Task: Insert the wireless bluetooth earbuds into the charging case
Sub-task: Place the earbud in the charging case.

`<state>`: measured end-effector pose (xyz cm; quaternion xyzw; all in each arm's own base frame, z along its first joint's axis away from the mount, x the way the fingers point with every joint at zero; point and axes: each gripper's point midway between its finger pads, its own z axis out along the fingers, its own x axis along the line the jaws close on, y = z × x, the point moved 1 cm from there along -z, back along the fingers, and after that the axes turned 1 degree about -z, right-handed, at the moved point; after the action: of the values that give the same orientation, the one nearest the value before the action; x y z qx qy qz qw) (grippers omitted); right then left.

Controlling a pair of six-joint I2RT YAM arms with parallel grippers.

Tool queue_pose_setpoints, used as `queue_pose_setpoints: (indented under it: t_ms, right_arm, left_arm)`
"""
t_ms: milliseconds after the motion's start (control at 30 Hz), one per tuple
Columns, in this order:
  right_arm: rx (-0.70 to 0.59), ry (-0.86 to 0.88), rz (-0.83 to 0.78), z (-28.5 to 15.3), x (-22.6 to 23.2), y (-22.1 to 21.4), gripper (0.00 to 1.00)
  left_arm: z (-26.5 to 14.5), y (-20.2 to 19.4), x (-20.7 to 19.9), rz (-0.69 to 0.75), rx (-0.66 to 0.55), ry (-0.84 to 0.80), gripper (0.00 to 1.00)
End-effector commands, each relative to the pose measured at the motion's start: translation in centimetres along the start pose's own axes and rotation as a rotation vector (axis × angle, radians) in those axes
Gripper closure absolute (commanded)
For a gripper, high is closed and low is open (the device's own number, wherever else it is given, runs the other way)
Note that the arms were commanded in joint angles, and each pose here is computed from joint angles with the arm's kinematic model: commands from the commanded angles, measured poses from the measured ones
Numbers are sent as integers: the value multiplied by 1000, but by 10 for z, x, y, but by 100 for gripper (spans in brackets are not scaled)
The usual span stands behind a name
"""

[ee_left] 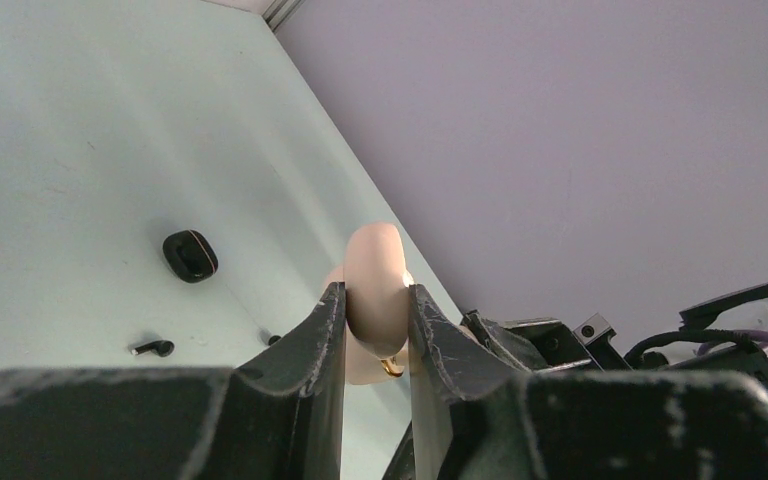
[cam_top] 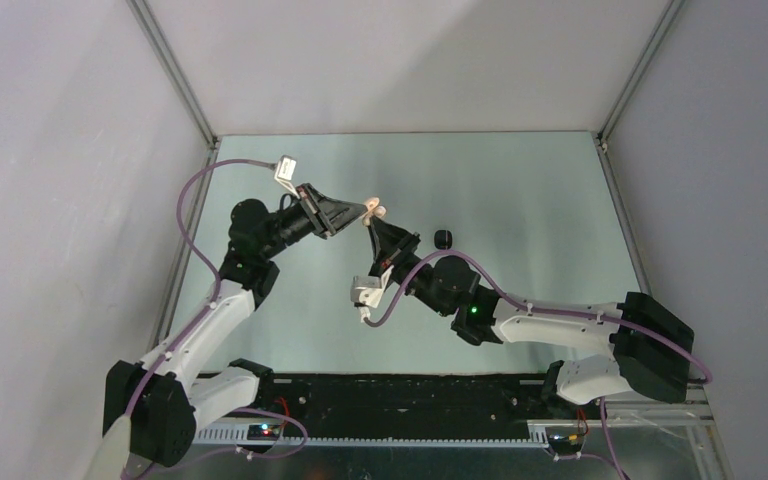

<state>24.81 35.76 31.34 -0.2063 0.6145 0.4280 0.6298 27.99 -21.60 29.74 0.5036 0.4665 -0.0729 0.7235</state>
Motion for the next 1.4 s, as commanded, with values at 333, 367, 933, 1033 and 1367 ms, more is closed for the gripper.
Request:
queue_pose_setpoints:
  t_ms: [333, 367, 933, 1033, 1367]
  right_arm:
    - [62, -27, -6, 2, -11, -12, 100]
    - [55, -23, -4, 2, -11, -11, 100]
    - [93, 177, 26, -5, 15, -16, 81]
    - [89, 198, 33, -8, 17, -16, 78]
    - [89, 206, 43, -10, 18, -15, 68]
  left_arm:
    - [1, 3, -16, 69, -5, -67, 100]
    - [1, 3, -16, 70, -5, -67, 100]
    - [1, -5, -15, 111, 22, -83, 100]
    - [1, -5, -15, 112, 21, -83, 100]
    - [2, -7, -14, 111, 29, -84, 100]
